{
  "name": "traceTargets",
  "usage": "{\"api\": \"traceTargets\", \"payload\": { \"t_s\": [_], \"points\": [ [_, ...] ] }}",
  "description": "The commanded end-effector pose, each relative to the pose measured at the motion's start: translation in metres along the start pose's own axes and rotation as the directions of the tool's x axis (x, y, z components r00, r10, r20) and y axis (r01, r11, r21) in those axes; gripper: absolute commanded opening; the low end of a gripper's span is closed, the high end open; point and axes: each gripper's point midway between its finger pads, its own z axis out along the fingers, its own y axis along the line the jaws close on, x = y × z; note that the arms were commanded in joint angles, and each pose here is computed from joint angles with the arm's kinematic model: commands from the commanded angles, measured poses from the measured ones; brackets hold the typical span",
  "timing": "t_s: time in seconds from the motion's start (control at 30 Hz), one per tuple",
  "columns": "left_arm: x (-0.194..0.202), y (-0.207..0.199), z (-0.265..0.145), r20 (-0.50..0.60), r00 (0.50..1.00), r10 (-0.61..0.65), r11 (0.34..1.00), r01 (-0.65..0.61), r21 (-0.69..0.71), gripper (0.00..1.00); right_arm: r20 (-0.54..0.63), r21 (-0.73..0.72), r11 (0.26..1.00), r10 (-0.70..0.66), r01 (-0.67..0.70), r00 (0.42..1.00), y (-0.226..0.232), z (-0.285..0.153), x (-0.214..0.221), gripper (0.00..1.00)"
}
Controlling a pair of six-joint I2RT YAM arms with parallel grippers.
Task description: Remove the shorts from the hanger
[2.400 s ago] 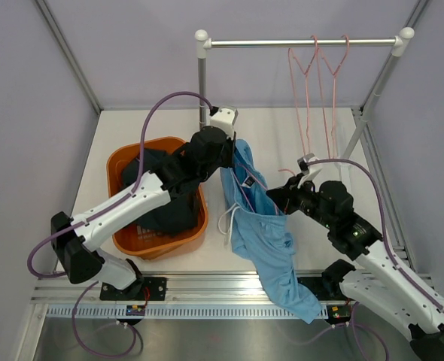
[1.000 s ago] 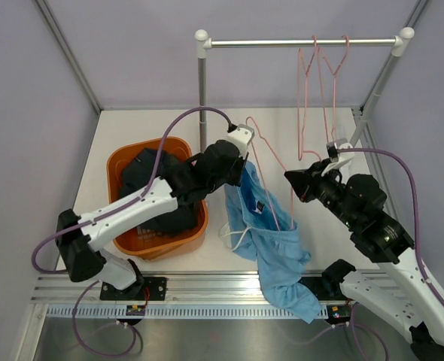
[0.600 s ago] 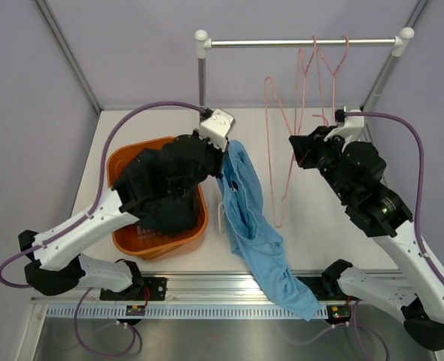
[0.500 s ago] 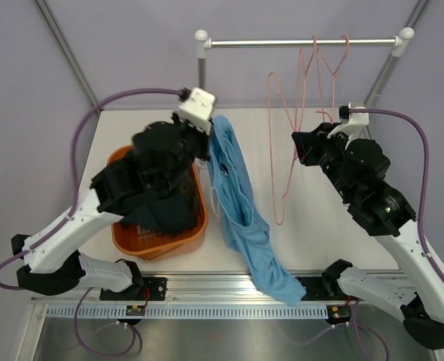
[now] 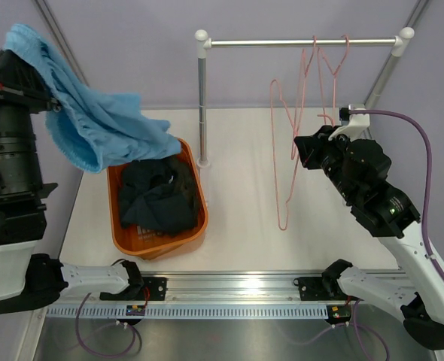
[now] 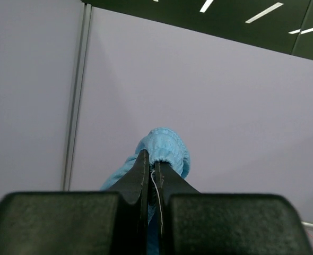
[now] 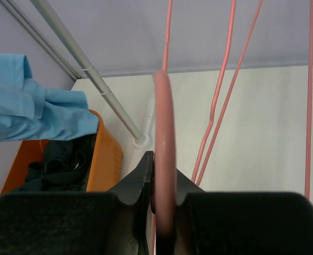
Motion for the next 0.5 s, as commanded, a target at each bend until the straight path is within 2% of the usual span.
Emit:
{"api": "traceTargets", "payload": {
  "t_s": [0.0, 0.1, 0.13, 0.27, 0.4, 0.47],
  "points": [
    [0.065, -0.046, -0.006, -0.093, 0.992, 0.089, 0.995, -0.085, 0.052, 0.0, 0.027, -0.017, 1.0, 0.02, -0.019, 0.999, 0.004, -0.005, -0.008, 0.0],
    [0.114, -0.069, -0.024, -0.189, 0.979, 0.077, 0.99, -0.052, 0.132, 0.0, 0.019, -0.02, 1.0, 0.019, -0.019, 1.0, 0.004, -0.006, -0.005, 0.0],
    [0.143, -0.081, -0.032, -0.234, 0.965, 0.118, 0.983, -0.08, 0.163, 0.0, 0.015, -0.02, 1.0, 0.017, -0.016, 1.0, 0.003, -0.006, -0.004, 0.0],
    [0.216, -0.103, -0.057, -0.387, 0.911, 0.142, 0.968, -0.046, 0.248, 0.0, 0.013, -0.021, 1.0, 0.016, -0.016, 1.0, 0.002, -0.009, -0.002, 0.0],
    [0.247, -0.094, -0.059, -0.464, 0.876, 0.132, 0.972, -0.022, 0.236, 0.0, 0.004, -0.026, 1.0, 0.017, -0.017, 1.0, 0.002, -0.01, 0.0, 0.0],
    [0.24, -0.089, -0.05, -0.469, 0.877, 0.105, 0.975, 0.001, 0.222, 0.0, -0.003, -0.031, 0.999, 0.017, -0.017, 1.0, 0.004, -0.009, 0.001, 0.0]
  ]
}}
